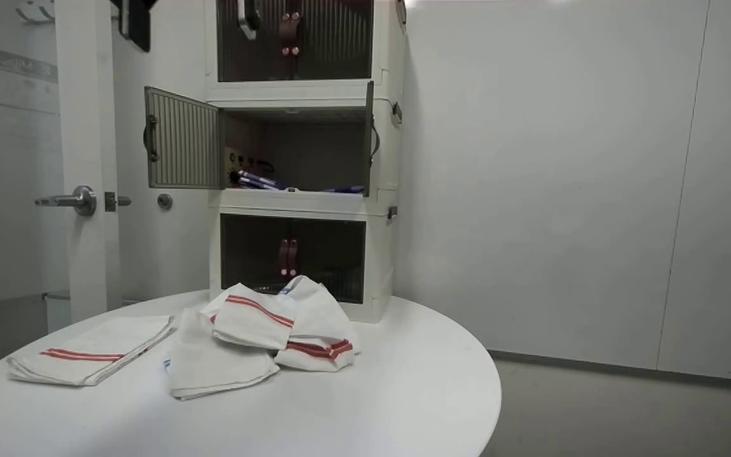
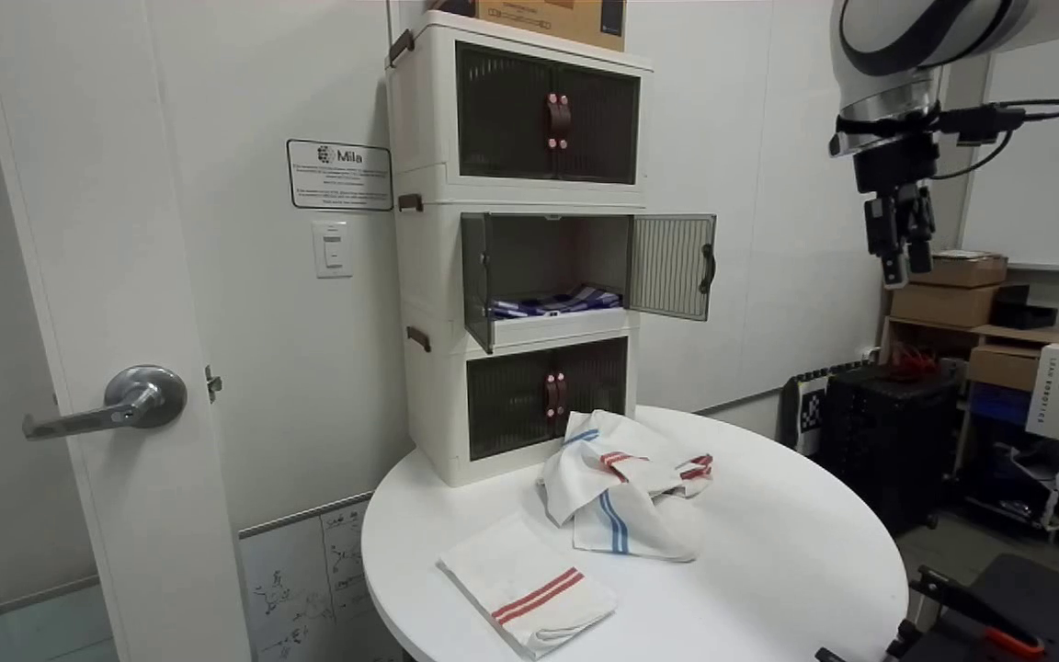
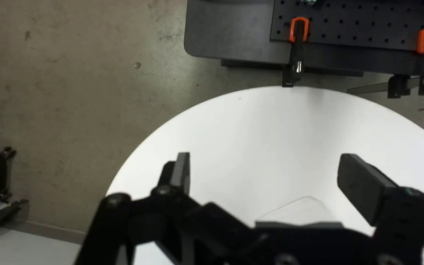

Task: Put the towel in the middle drawer

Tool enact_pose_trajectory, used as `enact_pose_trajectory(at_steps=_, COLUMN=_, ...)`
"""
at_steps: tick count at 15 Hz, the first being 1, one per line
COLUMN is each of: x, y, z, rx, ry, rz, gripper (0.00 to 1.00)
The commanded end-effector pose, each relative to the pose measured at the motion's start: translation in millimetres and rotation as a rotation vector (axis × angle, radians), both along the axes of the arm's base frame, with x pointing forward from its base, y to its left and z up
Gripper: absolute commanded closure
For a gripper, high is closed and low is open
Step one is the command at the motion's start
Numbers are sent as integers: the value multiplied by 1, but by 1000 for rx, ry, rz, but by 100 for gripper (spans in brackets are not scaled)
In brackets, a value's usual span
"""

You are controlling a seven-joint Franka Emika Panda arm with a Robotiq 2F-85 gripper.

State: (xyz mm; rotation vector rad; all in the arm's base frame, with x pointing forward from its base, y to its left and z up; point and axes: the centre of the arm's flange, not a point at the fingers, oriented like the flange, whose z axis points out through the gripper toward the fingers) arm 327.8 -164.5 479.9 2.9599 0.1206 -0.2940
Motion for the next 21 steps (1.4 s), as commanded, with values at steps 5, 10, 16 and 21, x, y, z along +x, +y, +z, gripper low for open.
enact_pose_trajectory(at_steps=5, x=97, y=83, z=-31, rx=74, ry=-32, rz=207, gripper=0)
enact_pose_trajectory(at_steps=10, x=173, y=193, z=-47, rx=152, ry=-82, rz=61, gripper=0)
enact_pose_trajectory(at_steps=16, x=236, y=264, z=-87, rx=129, ry=-116, rz=-31, gripper=0)
enact_pose_trajectory(at_steps=21, x=263, y=290, z=-128, rx=155, ry=-117, rz=-38, gripper=0)
